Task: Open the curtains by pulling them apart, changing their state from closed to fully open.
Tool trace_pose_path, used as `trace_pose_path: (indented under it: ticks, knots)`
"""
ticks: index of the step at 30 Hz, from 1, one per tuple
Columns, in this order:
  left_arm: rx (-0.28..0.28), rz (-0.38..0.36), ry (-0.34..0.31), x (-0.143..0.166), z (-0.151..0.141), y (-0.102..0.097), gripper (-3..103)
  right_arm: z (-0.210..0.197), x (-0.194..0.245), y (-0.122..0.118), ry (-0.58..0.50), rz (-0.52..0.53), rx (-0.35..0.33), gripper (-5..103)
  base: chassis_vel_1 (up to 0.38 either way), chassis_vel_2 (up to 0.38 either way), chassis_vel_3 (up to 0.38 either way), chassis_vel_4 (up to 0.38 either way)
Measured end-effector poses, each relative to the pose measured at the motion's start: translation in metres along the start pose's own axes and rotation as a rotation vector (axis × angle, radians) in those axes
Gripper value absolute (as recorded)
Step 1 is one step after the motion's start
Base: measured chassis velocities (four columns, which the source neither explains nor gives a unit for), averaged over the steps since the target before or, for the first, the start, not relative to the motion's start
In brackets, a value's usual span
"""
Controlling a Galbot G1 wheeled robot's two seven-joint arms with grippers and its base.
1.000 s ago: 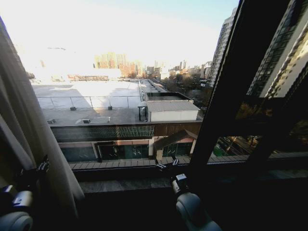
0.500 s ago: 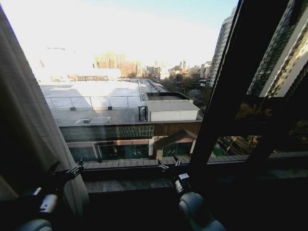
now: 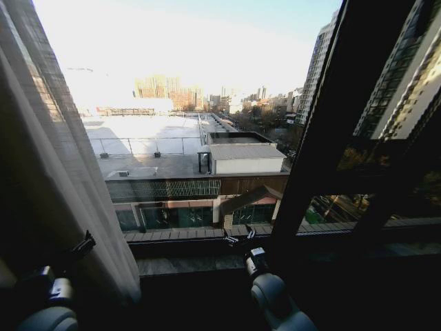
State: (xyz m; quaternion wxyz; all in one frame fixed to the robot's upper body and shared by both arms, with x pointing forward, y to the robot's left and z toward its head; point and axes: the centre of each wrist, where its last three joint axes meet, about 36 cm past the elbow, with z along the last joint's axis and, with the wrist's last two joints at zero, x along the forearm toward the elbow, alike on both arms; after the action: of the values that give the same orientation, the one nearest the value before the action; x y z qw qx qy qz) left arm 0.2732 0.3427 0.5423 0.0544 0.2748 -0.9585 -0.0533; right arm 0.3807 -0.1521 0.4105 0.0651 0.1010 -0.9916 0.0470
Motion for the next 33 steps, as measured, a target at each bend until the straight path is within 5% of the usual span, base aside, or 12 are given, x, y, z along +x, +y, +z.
trace_pose_path:
  ticks: [8,18,23,27,33]
  knots:
    - [-0.02,0.181,-0.076,-0.054,0.008,0.037,100,-0.002,0.0,-0.004,-0.008,0.015,0.009,100,0.0,0.0,0.0,0.0]
    - [-0.029,0.288,-0.083,-0.088,0.015,0.065,99,-0.007,0.0,-0.009,-0.024,0.029,0.014,100,0.0,0.0,0.0,0.0]
    - [-0.016,0.298,-0.088,-0.079,0.014,0.058,86,-0.011,-0.002,-0.006,-0.037,0.02,0.009,100,0.0,0.0,0.0,0.0]
    - [0.007,0.266,-0.093,-0.069,0.015,0.046,98,-0.012,-0.005,-0.006,-0.04,0.015,0.015,100,0.0,0.0,0.0,0.0]
    - [0.021,0.247,-0.089,-0.064,0.013,0.041,100,-0.012,-0.009,-0.005,-0.038,0.003,0.029,100,0.0,0.0,0.0,0.0]
